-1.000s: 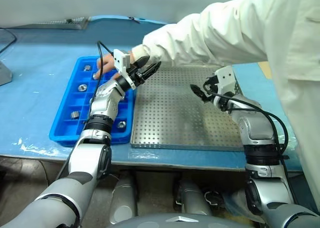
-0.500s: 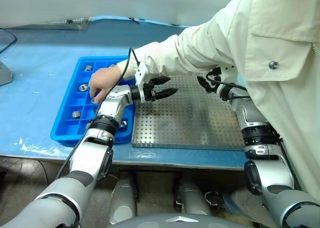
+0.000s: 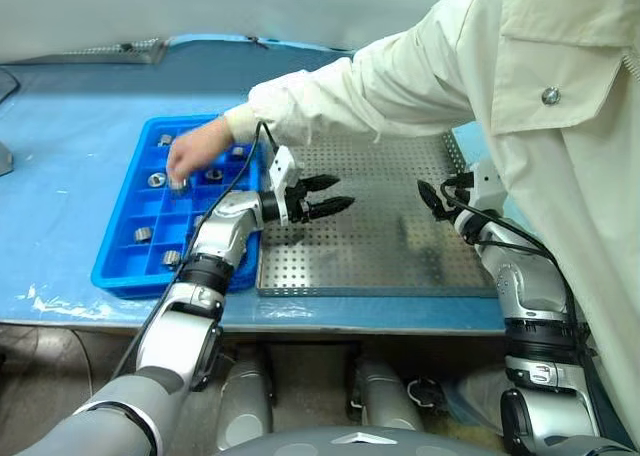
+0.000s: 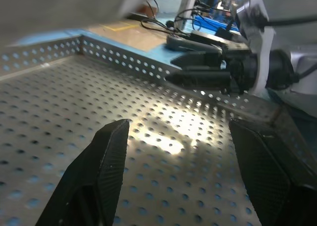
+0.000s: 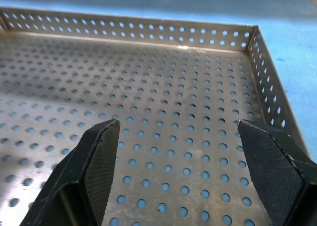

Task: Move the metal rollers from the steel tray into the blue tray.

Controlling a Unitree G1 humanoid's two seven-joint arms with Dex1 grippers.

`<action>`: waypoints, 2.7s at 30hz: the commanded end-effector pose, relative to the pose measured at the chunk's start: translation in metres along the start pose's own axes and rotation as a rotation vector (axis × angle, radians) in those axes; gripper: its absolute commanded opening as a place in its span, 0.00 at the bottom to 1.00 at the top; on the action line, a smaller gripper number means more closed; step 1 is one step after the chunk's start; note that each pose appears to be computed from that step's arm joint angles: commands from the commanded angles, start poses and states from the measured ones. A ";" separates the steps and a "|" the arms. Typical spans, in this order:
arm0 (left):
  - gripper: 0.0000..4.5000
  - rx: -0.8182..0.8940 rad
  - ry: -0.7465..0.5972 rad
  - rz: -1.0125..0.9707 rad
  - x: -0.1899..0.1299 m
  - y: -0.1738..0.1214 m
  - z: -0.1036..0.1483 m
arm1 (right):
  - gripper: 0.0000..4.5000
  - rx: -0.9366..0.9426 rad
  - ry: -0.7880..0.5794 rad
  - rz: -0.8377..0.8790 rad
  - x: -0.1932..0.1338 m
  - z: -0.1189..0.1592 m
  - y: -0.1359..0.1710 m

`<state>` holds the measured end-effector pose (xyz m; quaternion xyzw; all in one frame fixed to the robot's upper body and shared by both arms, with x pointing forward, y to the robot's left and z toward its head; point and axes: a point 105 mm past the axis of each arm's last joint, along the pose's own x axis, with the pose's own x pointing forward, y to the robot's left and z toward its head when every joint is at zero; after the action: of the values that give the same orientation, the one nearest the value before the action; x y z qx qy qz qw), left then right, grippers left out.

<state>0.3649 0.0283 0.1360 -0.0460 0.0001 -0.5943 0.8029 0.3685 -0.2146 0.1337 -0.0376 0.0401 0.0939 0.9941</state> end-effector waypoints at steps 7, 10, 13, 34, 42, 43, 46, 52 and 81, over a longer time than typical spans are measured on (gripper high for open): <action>0.76 0.075 -0.035 0.005 -0.001 -0.002 0.018 | 0.87 -0.023 -0.131 0.100 -0.004 0.042 0.009; 0.76 0.074 -0.055 0.038 0.001 0.009 0.029 | 0.87 -0.020 -0.169 0.074 0.000 0.057 -0.002; 0.76 0.074 -0.062 0.037 0.004 0.012 0.033 | 0.87 -0.035 -0.169 0.072 0.005 0.060 -0.004; 0.76 0.156 0.129 0.089 0.070 0.013 0.001 | 0.87 -0.068 -0.116 -0.086 -0.018 0.034 -0.015; 0.76 0.287 0.338 0.224 0.074 0.025 -0.031 | 0.87 -0.064 -0.100 -0.129 -0.034 0.021 -0.010; 0.76 0.296 0.364 0.230 0.072 0.025 -0.036 | 0.87 -0.062 -0.099 -0.133 -0.035 0.020 -0.011; 0.67 0.295 0.384 0.258 0.070 0.026 -0.044 | 0.88 -0.063 -0.101 -0.136 -0.036 0.021 -0.011; 0.39 0.149 0.267 0.297 0.074 0.027 -0.034 | 0.88 -0.064 -0.092 -0.080 -0.025 0.018 0.004; 0.39 0.113 -0.138 1.230 -0.147 0.064 0.055 | 0.88 -0.055 -0.152 0.600 0.094 0.052 0.174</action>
<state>0.3902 0.1921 0.1647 -0.0392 -0.0357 -0.0155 0.9985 0.4297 -0.0244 0.1493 -0.0373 0.0011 0.3841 0.9225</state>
